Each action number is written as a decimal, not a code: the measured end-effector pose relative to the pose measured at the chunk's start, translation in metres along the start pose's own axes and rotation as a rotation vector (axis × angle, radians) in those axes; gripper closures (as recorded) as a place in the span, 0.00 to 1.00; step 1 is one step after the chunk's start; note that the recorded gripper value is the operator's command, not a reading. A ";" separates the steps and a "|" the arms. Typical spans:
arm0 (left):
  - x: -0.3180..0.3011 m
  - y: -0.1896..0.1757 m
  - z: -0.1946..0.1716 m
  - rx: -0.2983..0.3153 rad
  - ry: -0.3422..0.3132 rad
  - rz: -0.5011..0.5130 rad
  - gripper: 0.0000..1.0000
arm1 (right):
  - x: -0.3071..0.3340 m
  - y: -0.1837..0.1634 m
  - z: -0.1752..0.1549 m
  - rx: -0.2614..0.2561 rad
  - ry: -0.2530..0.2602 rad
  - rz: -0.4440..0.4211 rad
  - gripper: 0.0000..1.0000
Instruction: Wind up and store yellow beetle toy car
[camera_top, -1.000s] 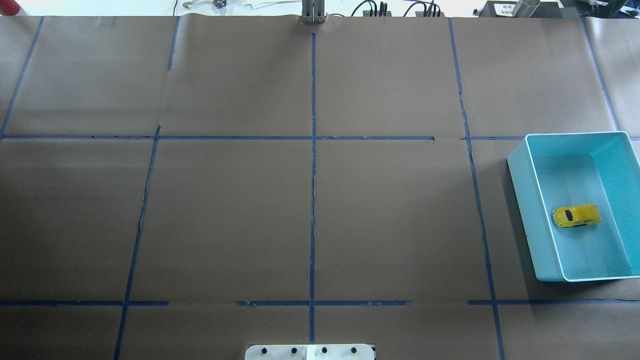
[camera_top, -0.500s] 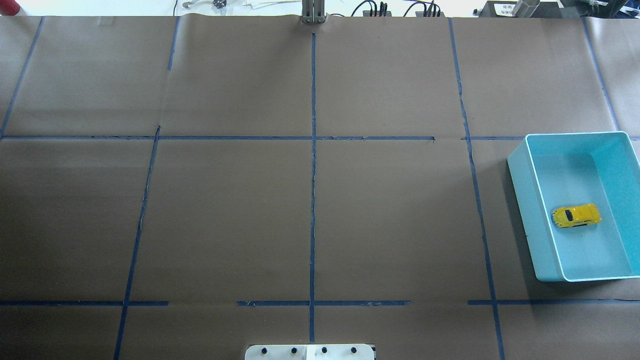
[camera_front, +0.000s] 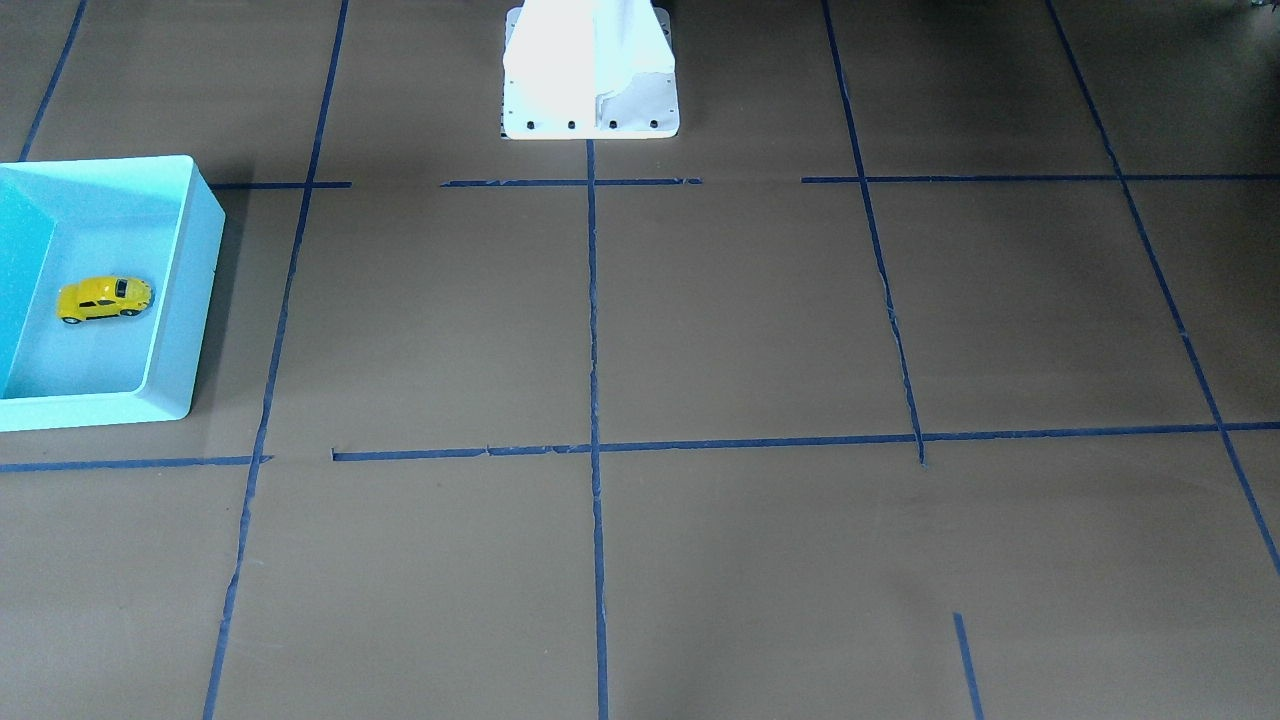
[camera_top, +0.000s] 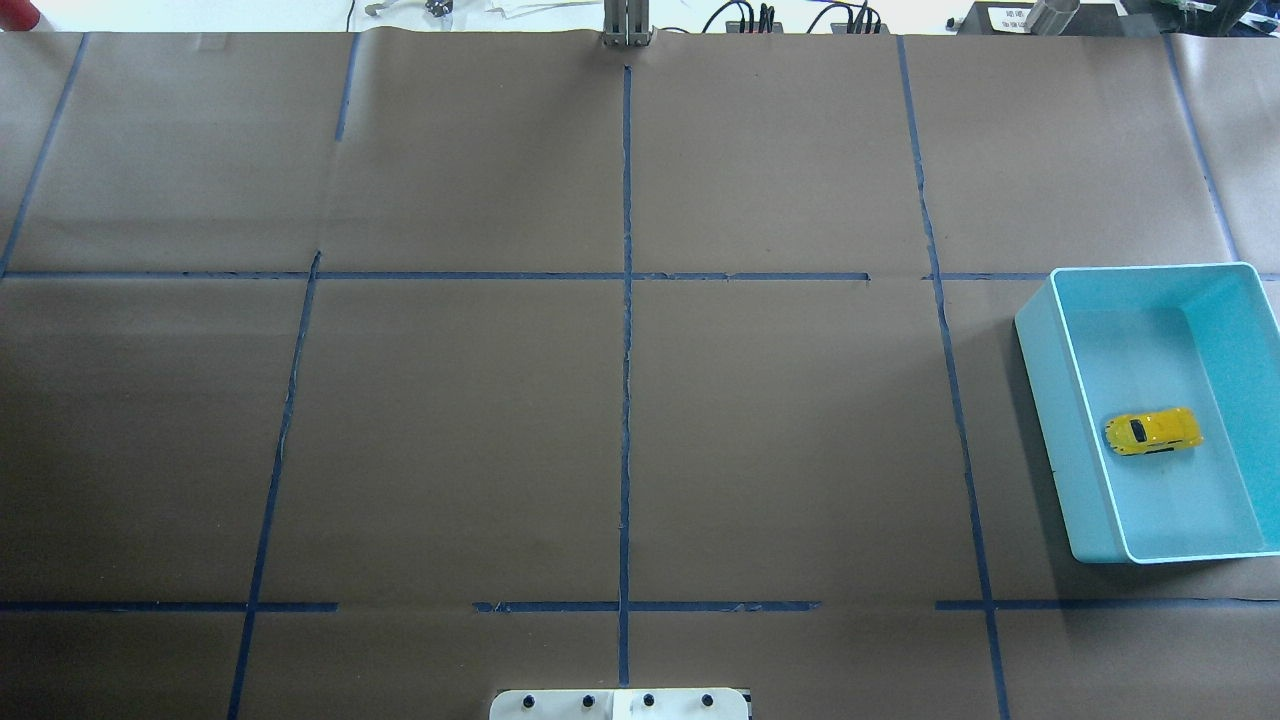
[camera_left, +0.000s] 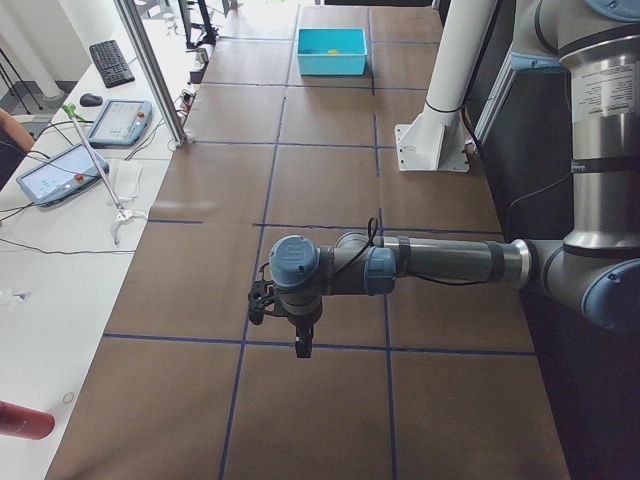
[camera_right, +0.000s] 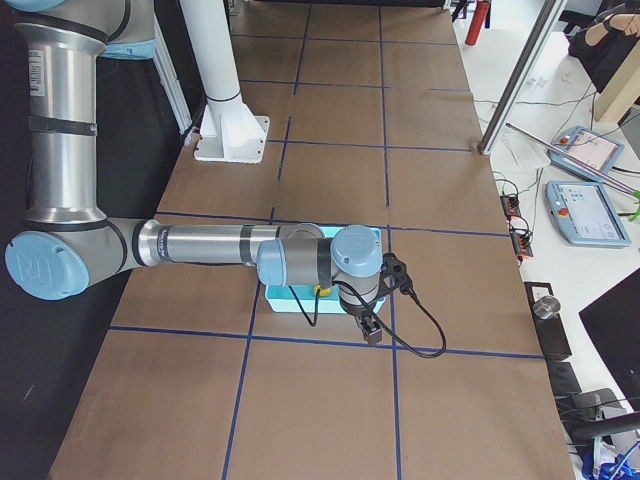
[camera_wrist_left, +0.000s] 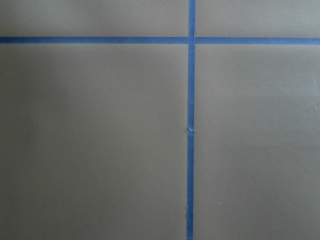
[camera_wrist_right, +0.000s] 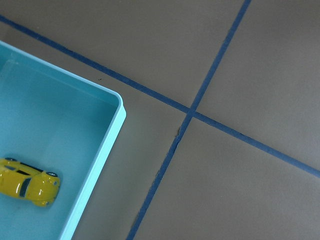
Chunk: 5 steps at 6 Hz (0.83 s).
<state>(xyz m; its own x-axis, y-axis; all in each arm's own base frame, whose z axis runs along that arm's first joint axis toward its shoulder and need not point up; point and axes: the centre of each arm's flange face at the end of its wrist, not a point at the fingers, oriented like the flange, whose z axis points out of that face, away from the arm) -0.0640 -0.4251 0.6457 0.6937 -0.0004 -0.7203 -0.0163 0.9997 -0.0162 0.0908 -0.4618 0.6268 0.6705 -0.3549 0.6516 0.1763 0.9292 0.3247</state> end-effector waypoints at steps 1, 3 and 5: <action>0.000 0.000 0.000 0.000 0.000 0.000 0.00 | 0.000 0.001 0.000 -0.001 0.001 0.181 0.00; 0.000 0.000 0.000 0.000 0.000 0.000 0.00 | 0.005 0.012 0.004 -0.015 0.019 0.397 0.00; 0.000 0.000 0.001 -0.001 0.000 -0.001 0.00 | 0.010 0.016 0.005 -0.021 0.067 0.413 0.00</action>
<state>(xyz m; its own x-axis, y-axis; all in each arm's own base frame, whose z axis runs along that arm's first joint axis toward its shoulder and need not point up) -0.0639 -0.4251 0.6464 0.6939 -0.0011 -0.7201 -0.0166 0.9997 -0.0176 0.0969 -0.4507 0.6419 0.7334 0.0545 0.6776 -0.1028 0.9942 0.0313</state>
